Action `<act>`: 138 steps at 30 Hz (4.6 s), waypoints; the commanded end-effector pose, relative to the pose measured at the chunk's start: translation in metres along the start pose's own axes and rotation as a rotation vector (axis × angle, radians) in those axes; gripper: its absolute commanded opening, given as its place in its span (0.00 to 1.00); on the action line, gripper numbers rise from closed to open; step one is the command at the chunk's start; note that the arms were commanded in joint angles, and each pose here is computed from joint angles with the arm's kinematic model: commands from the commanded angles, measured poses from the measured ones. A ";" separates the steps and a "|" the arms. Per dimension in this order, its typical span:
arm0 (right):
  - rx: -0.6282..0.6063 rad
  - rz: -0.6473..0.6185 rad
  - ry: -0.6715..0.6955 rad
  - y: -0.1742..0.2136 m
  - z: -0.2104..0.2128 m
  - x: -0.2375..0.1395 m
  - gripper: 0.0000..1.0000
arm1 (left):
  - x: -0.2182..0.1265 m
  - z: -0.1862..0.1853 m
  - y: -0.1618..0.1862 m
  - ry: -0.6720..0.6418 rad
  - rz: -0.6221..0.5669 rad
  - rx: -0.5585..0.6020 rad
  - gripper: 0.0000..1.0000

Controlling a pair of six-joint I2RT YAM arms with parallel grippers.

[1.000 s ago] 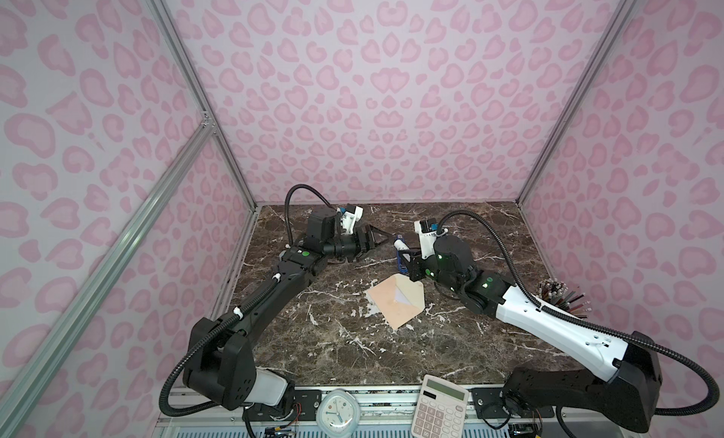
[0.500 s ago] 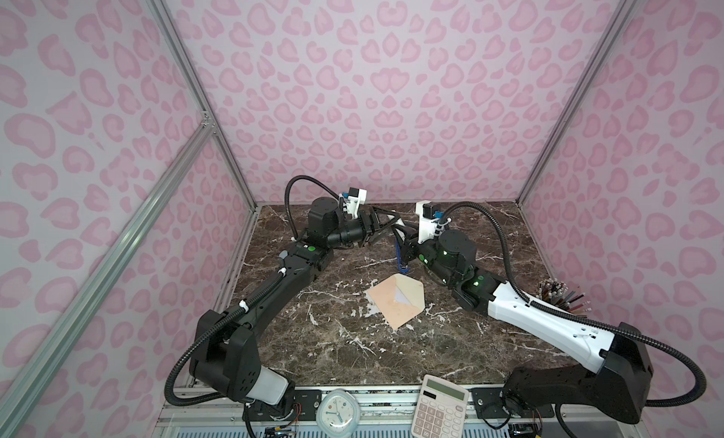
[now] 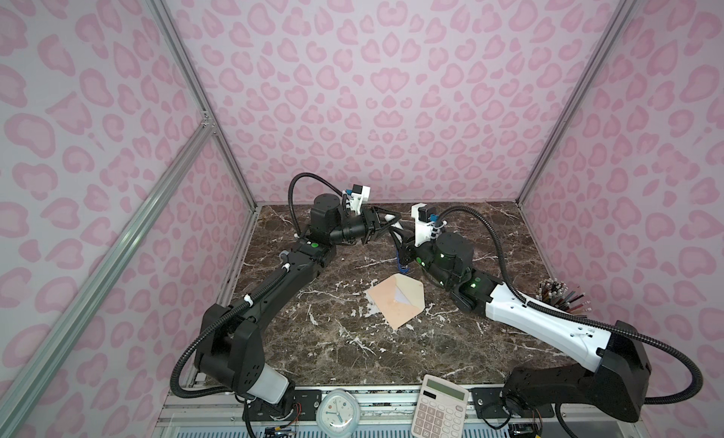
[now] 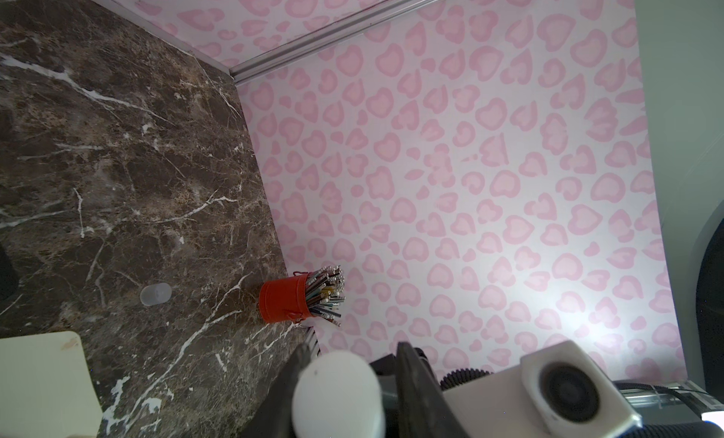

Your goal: Place the letter into the envelope and seal it

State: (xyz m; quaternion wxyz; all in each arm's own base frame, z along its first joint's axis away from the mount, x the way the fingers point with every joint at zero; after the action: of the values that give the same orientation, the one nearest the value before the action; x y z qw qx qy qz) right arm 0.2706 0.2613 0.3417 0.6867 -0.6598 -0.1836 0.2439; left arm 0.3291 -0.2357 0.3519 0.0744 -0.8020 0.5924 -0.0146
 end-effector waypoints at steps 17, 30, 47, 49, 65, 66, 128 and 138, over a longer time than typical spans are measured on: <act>-0.048 0.128 -0.035 0.033 0.002 -0.017 0.44 | 0.002 -0.001 -0.003 -0.033 0.015 0.062 0.15; -0.100 0.170 -0.061 0.032 0.004 -0.024 0.42 | -0.007 0.006 0.003 -0.249 0.058 0.179 0.14; -0.086 0.207 -0.146 0.034 0.016 -0.018 0.33 | -0.011 0.008 0.010 -0.291 0.073 0.208 0.14; -0.090 0.227 -0.144 0.036 0.017 -0.019 0.42 | -0.011 0.007 0.010 -0.289 0.072 0.211 0.14; -0.101 0.272 -0.110 0.045 0.013 -0.018 0.24 | -0.012 0.002 0.017 -0.293 0.105 0.220 0.14; -0.101 0.270 -0.116 0.044 0.013 -0.018 0.24 | -0.012 0.002 0.018 -0.295 0.108 0.222 0.15; 0.403 0.981 0.259 0.153 -0.122 -0.015 0.29 | -0.029 0.160 0.041 -0.716 0.116 -0.014 0.10; 0.567 1.097 0.163 0.189 -0.129 0.002 0.47 | -0.020 0.201 0.043 -0.777 0.156 -0.071 0.09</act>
State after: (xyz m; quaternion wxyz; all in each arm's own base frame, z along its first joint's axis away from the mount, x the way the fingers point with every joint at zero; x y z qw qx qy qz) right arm 0.3337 0.1551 0.1517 0.6228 -0.4982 0.3045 0.5208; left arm 0.3002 -0.2061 0.1520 0.2651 -0.7010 0.5767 0.3253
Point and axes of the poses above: each gripper's point midway between its finger pads, its own x axis out along the fingers, its own z axis along the line the jaws close on, y = z × x, the point moved 8 cm from there along -x, back along the fingers, and after that the axes turned 10 degrees about -x, right-handed, at the moved point
